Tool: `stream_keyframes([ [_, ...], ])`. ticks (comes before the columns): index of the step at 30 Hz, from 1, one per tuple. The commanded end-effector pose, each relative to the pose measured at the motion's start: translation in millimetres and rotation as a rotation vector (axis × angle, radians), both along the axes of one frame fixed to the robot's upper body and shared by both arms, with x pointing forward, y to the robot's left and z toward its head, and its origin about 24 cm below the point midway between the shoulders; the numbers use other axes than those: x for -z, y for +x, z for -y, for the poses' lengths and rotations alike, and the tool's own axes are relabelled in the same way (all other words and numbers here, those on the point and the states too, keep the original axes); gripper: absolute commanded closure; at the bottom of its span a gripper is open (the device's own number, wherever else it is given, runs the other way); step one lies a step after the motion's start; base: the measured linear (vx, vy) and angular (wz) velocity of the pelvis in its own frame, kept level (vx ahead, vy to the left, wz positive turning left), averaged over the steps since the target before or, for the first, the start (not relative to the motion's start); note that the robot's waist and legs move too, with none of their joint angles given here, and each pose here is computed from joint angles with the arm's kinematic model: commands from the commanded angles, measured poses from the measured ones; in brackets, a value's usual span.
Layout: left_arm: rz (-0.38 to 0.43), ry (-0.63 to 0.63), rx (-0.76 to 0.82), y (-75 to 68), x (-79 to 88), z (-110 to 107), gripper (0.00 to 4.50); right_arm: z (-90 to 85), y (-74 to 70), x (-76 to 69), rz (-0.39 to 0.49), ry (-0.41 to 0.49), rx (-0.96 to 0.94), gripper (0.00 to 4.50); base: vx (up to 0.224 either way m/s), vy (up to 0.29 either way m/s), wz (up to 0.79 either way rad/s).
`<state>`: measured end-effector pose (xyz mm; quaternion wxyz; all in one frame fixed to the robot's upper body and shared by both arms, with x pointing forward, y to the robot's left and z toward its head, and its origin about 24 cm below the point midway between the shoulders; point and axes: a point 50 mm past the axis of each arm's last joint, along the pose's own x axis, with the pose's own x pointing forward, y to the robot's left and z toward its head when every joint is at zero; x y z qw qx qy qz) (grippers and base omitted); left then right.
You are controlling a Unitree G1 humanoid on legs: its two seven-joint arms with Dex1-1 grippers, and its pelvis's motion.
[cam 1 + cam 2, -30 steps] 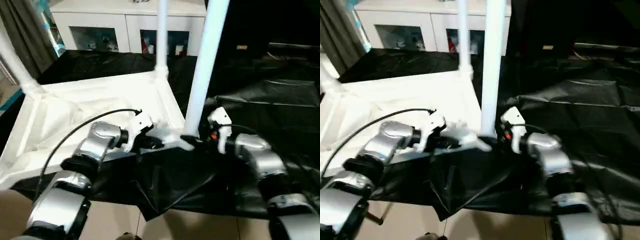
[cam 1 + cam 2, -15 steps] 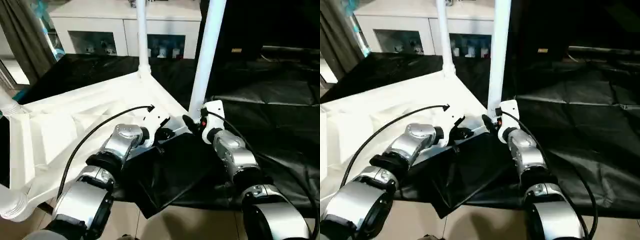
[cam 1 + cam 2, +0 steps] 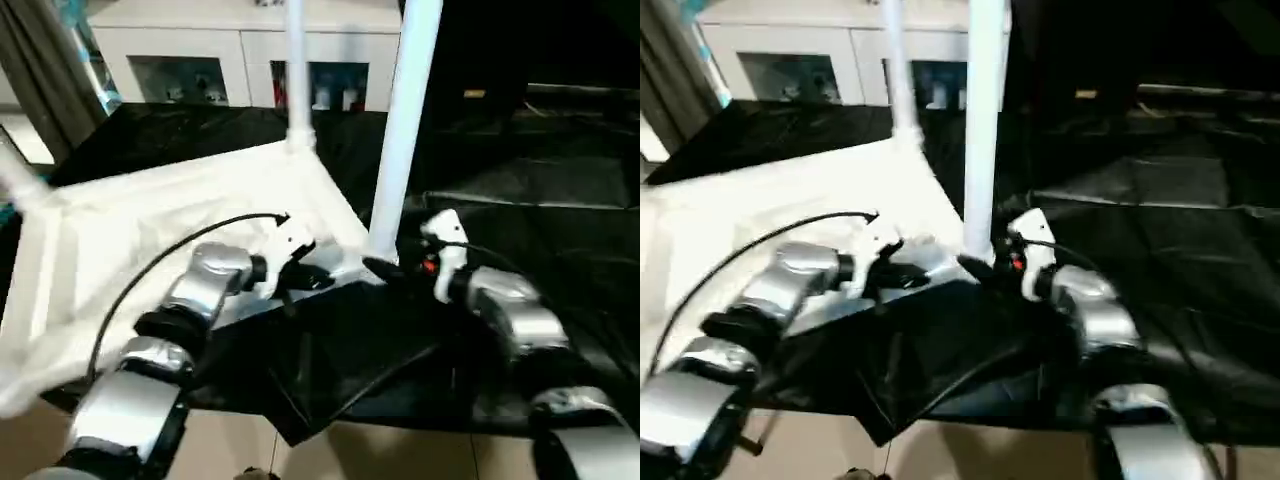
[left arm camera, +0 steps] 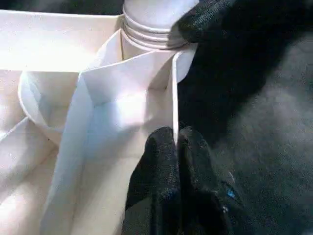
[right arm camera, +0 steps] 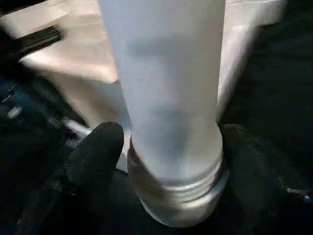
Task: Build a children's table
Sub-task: Rotate leg to tighten
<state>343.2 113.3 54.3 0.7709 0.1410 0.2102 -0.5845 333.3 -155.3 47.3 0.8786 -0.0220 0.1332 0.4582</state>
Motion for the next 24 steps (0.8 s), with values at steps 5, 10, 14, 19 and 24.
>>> stream_keyframes([
  [5,-0.038,0.017,0.129,-10.0,4.3,7,4.50,-7.6,-6.5,-4.1,-0.001,-0.012,-0.155,1.72,0.000,0.000,0.00],
  [10,-0.035,0.019,0.117,-9.5,4.1,8,4.50,-10.8,-7.5,-3.2,-0.009,-0.010,-0.169,1.83,0.000,0.000,0.00],
  [14,-0.016,0.015,0.061,-5.8,4.2,12,4.50,-13.7,-5.3,2.4,-0.021,-0.010,-0.100,1.85,0.000,0.000,0.00],
  [19,0.031,-0.001,-0.104,5.9,2.8,25,4.50,-20.7,3.1,18.3,-0.039,-0.037,0.146,1.85,0.000,0.000,0.00],
  [24,0.061,-0.015,-0.227,13.4,0.9,44,4.50,-35.2,7.9,29.8,-0.083,-0.021,0.351,1.86,0.000,0.000,0.00],
])
